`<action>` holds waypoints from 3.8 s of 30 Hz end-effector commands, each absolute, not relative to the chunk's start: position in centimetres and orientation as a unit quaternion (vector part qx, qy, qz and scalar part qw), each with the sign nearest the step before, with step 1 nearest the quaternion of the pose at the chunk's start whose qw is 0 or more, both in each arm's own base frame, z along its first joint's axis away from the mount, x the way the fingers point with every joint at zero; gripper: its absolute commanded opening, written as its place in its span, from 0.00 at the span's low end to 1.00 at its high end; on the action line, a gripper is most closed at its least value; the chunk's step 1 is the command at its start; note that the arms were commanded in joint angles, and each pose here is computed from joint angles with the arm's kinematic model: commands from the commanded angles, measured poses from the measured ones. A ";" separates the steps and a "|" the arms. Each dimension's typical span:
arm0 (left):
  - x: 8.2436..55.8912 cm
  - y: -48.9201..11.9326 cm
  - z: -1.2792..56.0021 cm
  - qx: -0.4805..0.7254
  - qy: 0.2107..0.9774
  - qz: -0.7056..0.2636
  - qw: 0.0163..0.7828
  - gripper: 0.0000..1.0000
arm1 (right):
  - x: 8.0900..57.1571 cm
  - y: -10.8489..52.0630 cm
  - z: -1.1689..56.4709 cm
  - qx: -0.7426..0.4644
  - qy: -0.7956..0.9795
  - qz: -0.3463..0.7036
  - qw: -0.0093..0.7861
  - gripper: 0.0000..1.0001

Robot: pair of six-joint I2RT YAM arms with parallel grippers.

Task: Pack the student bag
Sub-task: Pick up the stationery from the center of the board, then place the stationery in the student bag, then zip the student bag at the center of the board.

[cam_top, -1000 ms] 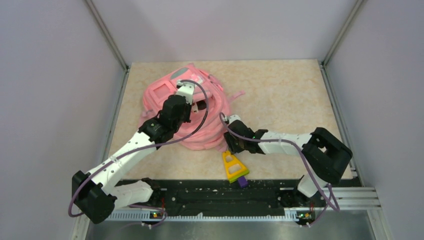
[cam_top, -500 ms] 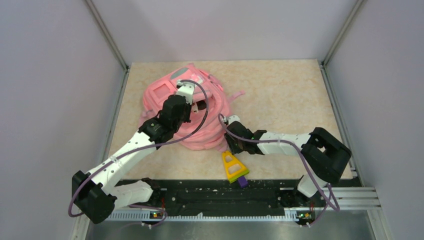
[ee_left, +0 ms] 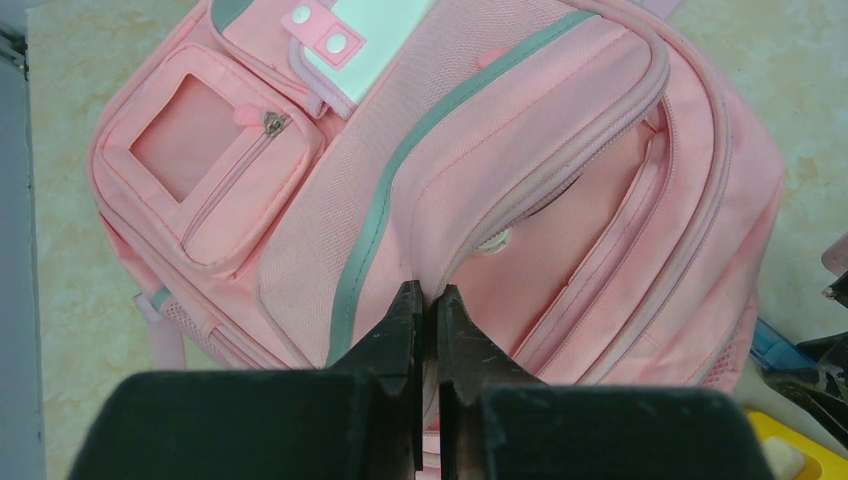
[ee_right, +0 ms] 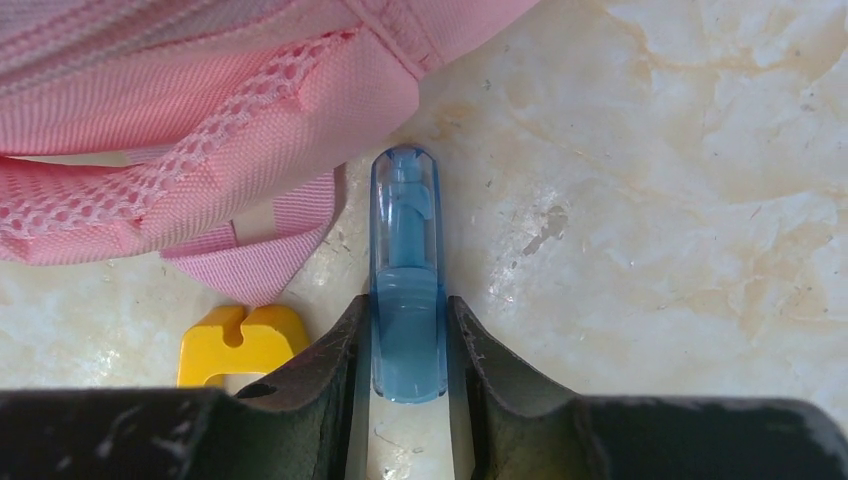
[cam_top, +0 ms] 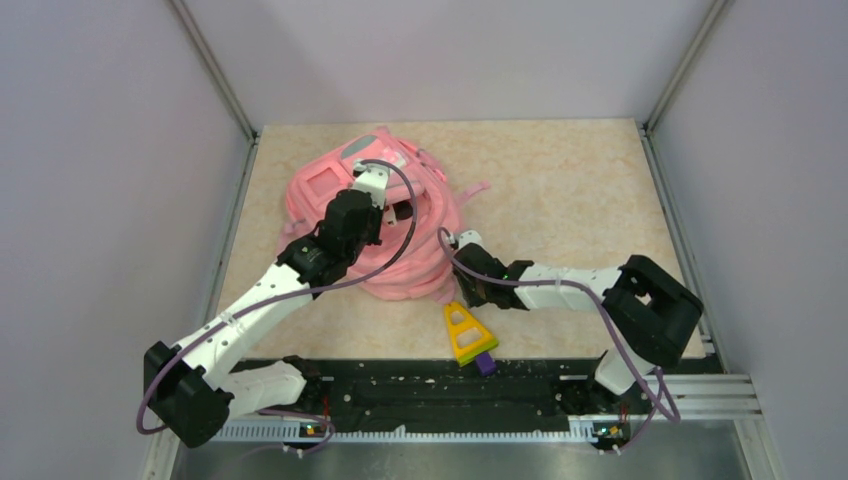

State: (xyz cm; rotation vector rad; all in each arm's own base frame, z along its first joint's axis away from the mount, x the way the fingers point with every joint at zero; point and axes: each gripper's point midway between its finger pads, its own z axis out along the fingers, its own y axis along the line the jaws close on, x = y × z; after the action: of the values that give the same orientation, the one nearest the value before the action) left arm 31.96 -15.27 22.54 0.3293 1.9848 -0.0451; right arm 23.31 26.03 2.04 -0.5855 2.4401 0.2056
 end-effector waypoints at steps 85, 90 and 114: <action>32.5 -24.3 26.2 0.170 0.798 -0.220 0.534 0.00 | 27.7 30.1 20.3 -0.183 0.781 0.248 0.543 0.67; 32.6 -27.5 24.8 0.174 0.813 -0.262 0.490 0.00 | 28.1 25.9 19.1 -0.143 0.791 0.233 0.547 0.72; 27.3 -17.5 18.7 0.053 0.797 -0.220 0.560 0.56 | 26.9 23.7 18.5 -0.123 0.789 0.251 0.547 0.72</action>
State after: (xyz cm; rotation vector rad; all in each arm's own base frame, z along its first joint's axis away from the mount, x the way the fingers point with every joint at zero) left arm 25.01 -17.35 16.15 0.2459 1.9906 -0.4806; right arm 27.00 23.50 16.70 -0.3284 1.9200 0.5313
